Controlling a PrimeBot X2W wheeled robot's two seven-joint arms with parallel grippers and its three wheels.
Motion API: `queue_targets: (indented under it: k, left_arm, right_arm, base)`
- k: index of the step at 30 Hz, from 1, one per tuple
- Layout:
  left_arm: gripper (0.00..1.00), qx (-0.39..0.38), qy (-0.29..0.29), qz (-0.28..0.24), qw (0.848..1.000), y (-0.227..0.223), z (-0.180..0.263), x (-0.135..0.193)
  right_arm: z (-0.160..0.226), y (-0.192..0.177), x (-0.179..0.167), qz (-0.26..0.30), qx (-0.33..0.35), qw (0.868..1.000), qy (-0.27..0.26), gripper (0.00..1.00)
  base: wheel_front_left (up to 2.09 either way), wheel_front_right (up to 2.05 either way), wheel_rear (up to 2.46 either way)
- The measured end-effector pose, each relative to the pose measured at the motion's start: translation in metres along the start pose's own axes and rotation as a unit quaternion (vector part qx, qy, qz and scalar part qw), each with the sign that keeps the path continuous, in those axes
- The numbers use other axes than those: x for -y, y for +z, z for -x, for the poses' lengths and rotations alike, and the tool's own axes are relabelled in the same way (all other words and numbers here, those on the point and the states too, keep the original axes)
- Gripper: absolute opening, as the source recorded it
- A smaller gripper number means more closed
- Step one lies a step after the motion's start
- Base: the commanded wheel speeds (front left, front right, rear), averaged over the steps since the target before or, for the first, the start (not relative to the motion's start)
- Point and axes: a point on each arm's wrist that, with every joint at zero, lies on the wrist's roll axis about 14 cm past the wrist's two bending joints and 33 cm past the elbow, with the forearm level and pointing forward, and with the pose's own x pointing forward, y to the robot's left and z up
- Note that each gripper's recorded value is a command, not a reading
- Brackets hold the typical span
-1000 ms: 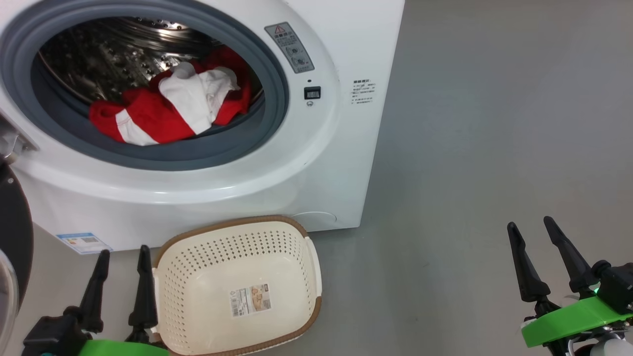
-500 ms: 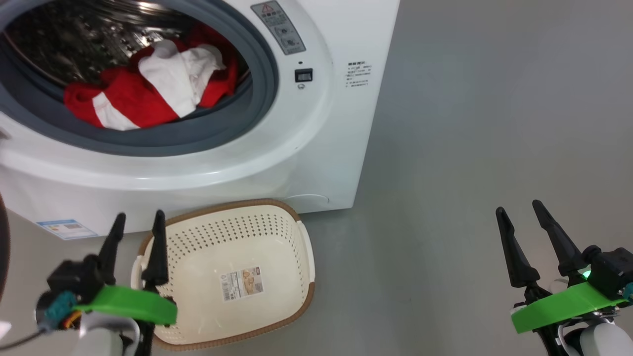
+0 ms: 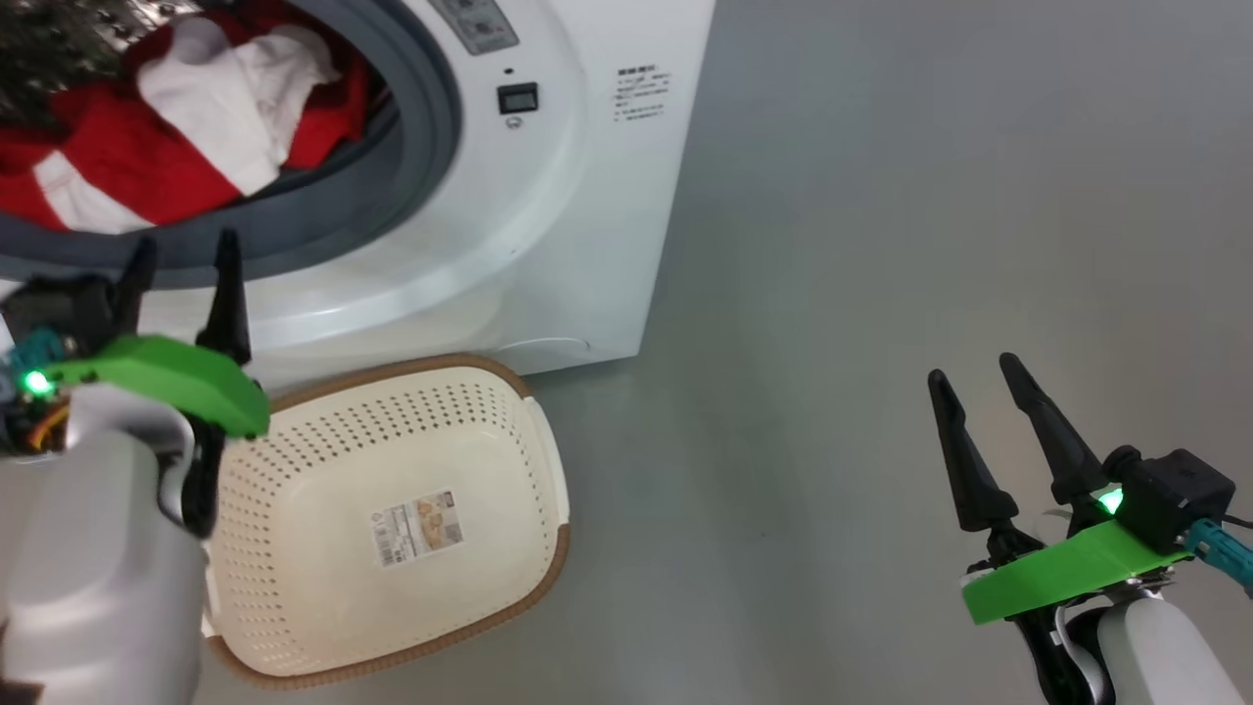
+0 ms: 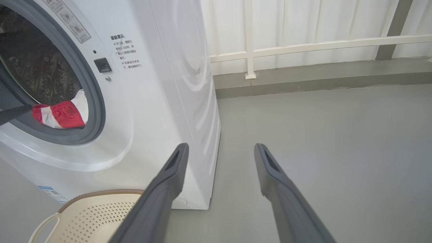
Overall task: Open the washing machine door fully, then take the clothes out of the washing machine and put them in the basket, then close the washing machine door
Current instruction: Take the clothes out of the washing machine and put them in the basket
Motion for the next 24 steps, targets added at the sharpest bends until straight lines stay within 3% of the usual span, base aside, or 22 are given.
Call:
queue_targets:
  k: [12,24]
  left_arm:
    - [1.00,-0.046,0.009,-0.010,0.999,-0.002,-0.065,0.005]
    - [1.00,-0.078,0.054,-0.037,0.995,-0.001,-0.111,-0.019]
  right_arm:
    - [-0.002,-0.013,0.016,-0.004,-0.015,0.999,-0.033,1.00]
    - [-0.019,-0.021,0.016,-0.006,-0.019,0.999,-0.034,1.00]
  base:
    - [0.00,0.00,0.00]
    - [0.00,0.00,0.00]
